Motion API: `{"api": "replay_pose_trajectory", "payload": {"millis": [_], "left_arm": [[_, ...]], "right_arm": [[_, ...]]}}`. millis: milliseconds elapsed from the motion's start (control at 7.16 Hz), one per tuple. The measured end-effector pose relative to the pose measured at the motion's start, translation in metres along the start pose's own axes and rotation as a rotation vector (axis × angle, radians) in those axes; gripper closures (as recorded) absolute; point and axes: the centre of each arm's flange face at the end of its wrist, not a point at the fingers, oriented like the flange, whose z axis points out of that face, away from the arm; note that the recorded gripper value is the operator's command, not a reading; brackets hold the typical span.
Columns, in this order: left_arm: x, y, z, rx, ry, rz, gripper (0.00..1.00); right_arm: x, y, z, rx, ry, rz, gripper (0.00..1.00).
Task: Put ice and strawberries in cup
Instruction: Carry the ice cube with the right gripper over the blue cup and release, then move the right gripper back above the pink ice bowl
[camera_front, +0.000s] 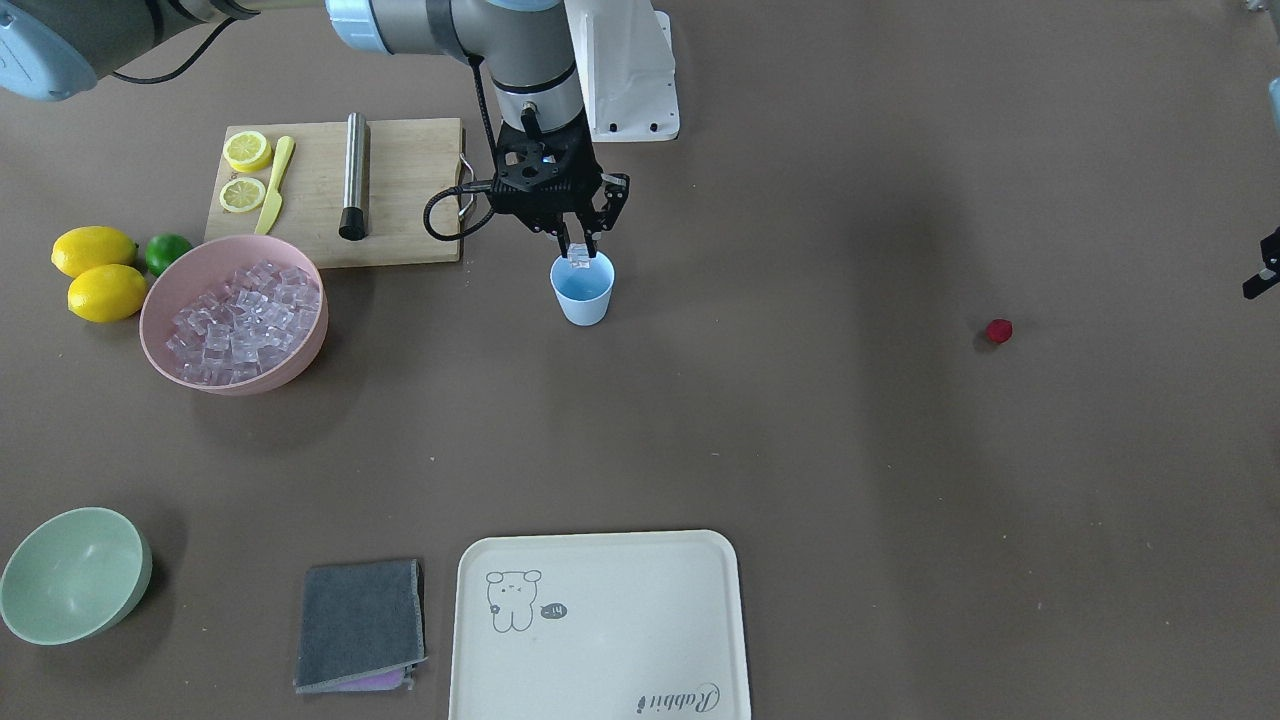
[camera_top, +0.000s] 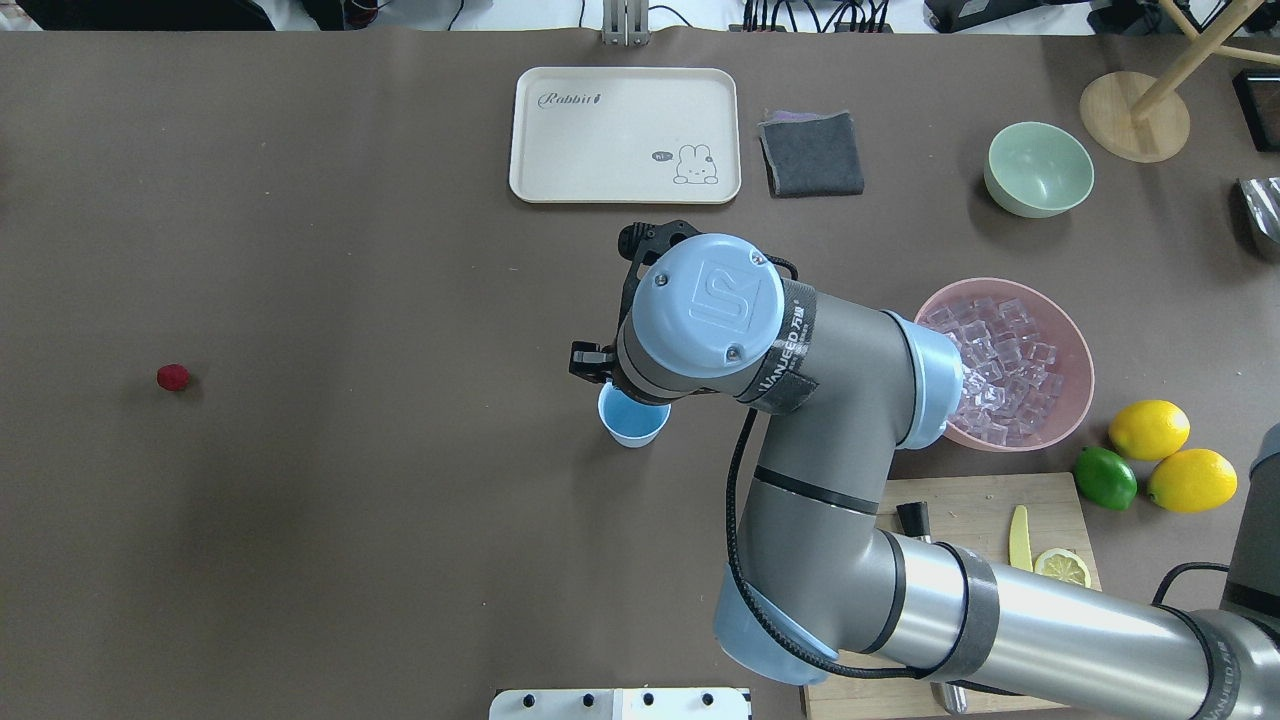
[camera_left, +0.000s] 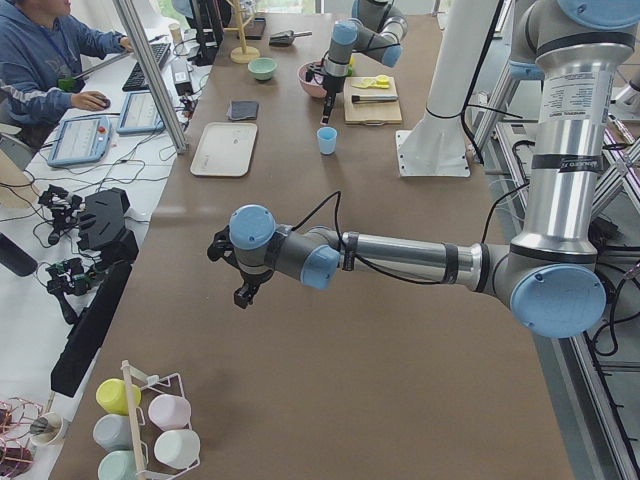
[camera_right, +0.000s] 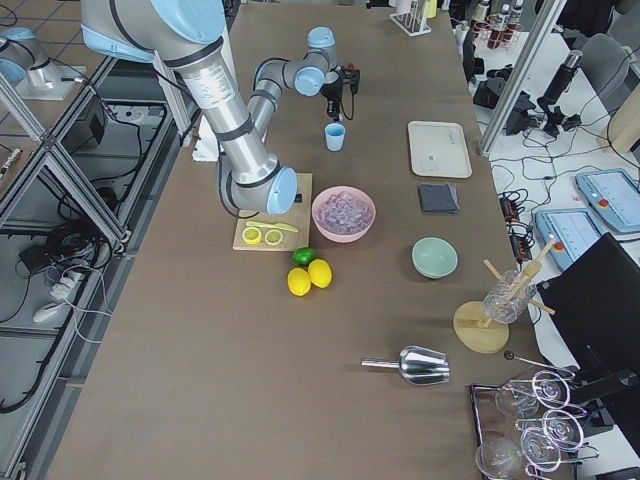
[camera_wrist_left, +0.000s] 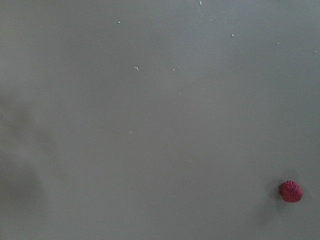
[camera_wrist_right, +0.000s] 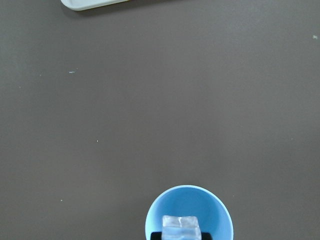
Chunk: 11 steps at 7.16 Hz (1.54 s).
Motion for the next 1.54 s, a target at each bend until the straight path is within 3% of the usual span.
{"api": "replay_pose_trajectory", "payload": {"millis": [140, 699, 838, 978, 1258, 1537], "left_arm": [[0.000, 0.000, 0.000, 0.000, 0.000, -0.001, 0.02], [0.001, -0.001, 0.001, -0.001, 0.001, 0.001, 0.02], [0.001, -0.001, 0.002, -0.004, 0.002, 0.001, 0.02], [0.000, -0.001, 0.004, -0.007, 0.002, -0.001, 0.02], [-0.001, -0.001, 0.005, -0.007, 0.002, -0.001, 0.02], [0.001, -0.001, 0.003, -0.003, 0.002, 0.005, 0.02]], "right_arm": [[-0.001, 0.002, 0.002, 0.002, 0.004, -0.002, 0.01], [0.004, 0.003, 0.004, 0.054, 0.018, -0.012, 0.00], [0.018, -0.005, 0.007, 0.058, 0.043, -0.005, 0.01], [0.050, -0.023, 0.013, 0.068, 0.095, -0.008, 0.01], [0.132, -0.075, 0.007, 0.059, 0.164, -0.100, 0.01], [0.222, -0.108, 0.007, 0.031, 0.120, -0.163, 0.01]]}}
